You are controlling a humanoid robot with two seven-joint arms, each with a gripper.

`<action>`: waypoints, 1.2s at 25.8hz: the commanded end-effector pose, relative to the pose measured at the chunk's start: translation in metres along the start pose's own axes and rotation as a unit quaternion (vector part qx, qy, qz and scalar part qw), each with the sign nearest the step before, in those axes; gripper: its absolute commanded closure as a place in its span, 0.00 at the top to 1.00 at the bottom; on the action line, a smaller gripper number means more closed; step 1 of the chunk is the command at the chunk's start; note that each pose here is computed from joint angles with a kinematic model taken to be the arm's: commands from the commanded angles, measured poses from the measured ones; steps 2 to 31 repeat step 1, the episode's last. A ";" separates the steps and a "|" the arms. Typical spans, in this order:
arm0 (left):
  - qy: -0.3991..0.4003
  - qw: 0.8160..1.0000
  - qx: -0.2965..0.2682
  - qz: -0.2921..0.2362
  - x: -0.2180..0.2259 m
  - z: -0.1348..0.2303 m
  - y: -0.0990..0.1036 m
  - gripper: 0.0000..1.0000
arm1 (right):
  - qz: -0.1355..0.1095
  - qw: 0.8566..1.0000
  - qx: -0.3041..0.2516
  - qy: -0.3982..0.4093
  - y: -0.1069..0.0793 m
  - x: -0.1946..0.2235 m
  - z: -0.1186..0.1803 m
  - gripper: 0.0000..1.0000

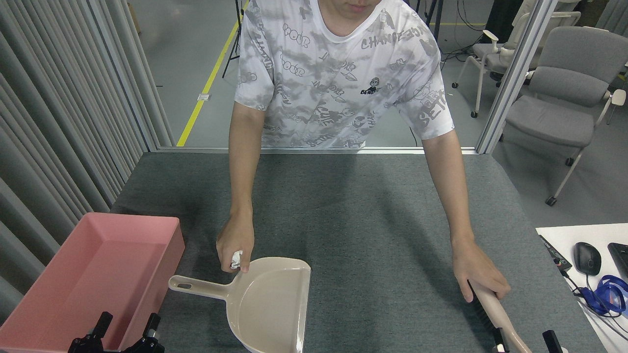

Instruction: Sweep and dump garbage into bin

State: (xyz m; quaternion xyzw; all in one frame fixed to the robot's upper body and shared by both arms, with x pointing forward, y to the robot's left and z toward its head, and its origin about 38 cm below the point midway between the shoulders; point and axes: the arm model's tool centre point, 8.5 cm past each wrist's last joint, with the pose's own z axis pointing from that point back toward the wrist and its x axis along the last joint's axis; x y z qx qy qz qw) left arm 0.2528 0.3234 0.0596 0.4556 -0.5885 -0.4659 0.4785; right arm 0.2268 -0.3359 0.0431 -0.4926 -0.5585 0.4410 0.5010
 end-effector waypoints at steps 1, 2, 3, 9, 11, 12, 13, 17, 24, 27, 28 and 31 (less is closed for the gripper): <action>0.000 1.000 -0.003 0.001 0.001 0.002 -0.002 1.00 | -0.003 1.000 0.004 -0.008 0.004 0.012 -0.006 0.98; 0.000 1.000 -0.003 0.001 0.001 0.002 -0.002 1.00 | -0.003 1.000 0.004 -0.008 0.004 0.012 -0.006 0.98; 0.000 1.000 -0.003 0.001 0.001 0.002 -0.002 1.00 | -0.003 1.000 0.004 -0.008 0.004 0.012 -0.006 0.98; 0.000 1.000 -0.003 0.001 0.001 0.002 -0.002 1.00 | -0.003 1.000 0.004 -0.008 0.004 0.012 -0.006 0.98; 0.000 1.000 -0.003 0.001 0.001 0.002 -0.002 1.00 | -0.003 1.000 0.004 -0.008 0.004 0.012 -0.006 0.98; 0.000 1.000 -0.003 0.001 0.001 0.002 -0.002 1.00 | -0.003 1.000 0.004 -0.008 0.004 0.012 -0.006 0.98; 0.000 1.000 -0.003 0.001 0.001 0.002 -0.002 1.00 | -0.003 1.000 0.004 -0.008 0.004 0.012 -0.006 0.98; 0.000 1.000 -0.003 0.001 0.001 0.002 -0.002 1.00 | -0.003 1.000 0.004 -0.008 0.004 0.012 -0.006 0.98; 0.000 1.000 -0.003 0.001 0.001 0.002 -0.002 1.00 | -0.003 1.000 0.004 -0.008 0.004 0.012 -0.006 0.98; 0.000 1.000 -0.003 0.001 0.001 0.002 -0.002 1.00 | -0.003 1.000 0.004 -0.008 0.004 0.012 -0.006 0.98; 0.000 1.000 -0.003 0.001 0.001 0.002 -0.002 1.00 | -0.003 1.000 0.004 -0.008 0.004 0.012 -0.006 0.98; 0.000 1.000 -0.003 0.001 0.001 0.002 -0.002 1.00 | -0.003 1.000 0.004 -0.008 0.004 0.012 -0.006 0.98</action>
